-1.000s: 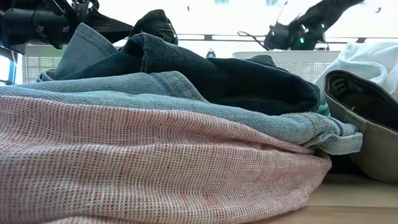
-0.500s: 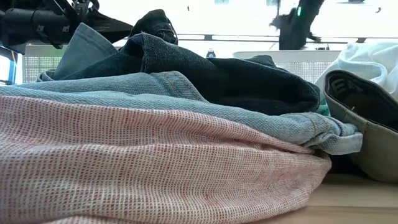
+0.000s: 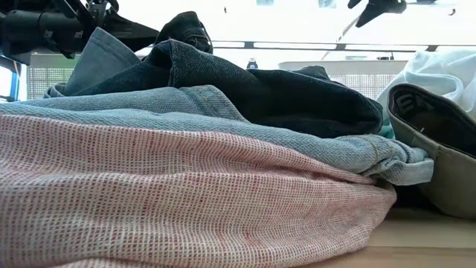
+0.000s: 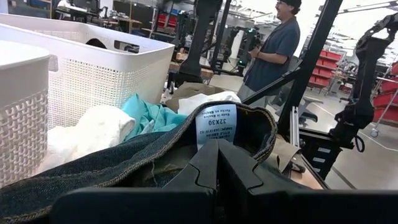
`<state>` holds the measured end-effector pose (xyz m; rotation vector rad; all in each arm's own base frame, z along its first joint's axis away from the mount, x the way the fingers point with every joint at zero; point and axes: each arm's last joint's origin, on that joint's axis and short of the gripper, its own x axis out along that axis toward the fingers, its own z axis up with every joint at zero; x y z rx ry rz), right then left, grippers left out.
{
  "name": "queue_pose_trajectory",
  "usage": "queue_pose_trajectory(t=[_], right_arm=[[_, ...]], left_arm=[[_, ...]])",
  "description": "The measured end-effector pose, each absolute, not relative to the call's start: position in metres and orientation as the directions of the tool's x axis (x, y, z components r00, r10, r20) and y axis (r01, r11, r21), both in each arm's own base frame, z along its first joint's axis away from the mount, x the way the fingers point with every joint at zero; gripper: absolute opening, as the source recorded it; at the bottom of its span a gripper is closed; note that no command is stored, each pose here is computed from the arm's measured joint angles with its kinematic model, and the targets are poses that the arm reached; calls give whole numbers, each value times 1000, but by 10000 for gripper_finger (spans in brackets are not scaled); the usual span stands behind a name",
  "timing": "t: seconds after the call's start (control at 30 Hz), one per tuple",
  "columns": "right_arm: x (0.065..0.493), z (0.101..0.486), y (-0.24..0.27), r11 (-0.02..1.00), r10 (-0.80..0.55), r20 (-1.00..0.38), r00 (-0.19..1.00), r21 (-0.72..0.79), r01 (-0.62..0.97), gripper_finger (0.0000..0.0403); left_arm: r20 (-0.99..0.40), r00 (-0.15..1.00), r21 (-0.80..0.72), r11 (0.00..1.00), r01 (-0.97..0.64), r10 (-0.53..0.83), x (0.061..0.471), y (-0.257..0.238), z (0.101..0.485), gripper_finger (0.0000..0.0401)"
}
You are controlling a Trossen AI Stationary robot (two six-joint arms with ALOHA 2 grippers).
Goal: Sort clothes
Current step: Put the white boxer into the left white bin
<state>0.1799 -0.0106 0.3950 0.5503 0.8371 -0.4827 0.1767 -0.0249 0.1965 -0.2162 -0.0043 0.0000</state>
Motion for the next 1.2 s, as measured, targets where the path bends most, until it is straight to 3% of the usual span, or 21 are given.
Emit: queue_pose_trajectory(t=[0.2,0.33,0.5,0.6,0.73,0.8,0.9,1.07,1.2], right_arm=[[201,328,64,792,-21,-918,395,226,568,229],[197,279,94,799,-105,-966,236,59,598,227],[208,237,120,841,-20,-961,275,132,524,211],[219,221,131,860,90,-936,339,245,447,167],[230,207,138,889,144,-913,383,289,354,51],[233,207,139,915,106,-908,404,248,319,14],[242,226,145,945,40,-849,527,204,257,22],[261,292,157,987,-154,-591,792,-61,147,5],[272,345,157,956,-268,-370,890,-221,196,8]], left_arm=[[6,1000,-215,977,1,0,177,-25,197,0],[14,1000,-217,976,3,0,177,-25,197,0],[67,995,-220,972,86,-73,176,-27,203,0],[149,984,-247,960,128,-93,176,-28,210,0],[290,950,-226,956,188,-118,174,-30,228,0],[329,931,-147,965,216,-158,176,-35,239,0],[361,920,-54,981,185,-154,179,-40,256,0],[383,904,121,981,154,-189,187,-51,285,0],[370,900,239,960,147,-230,198,-63,300,1]])
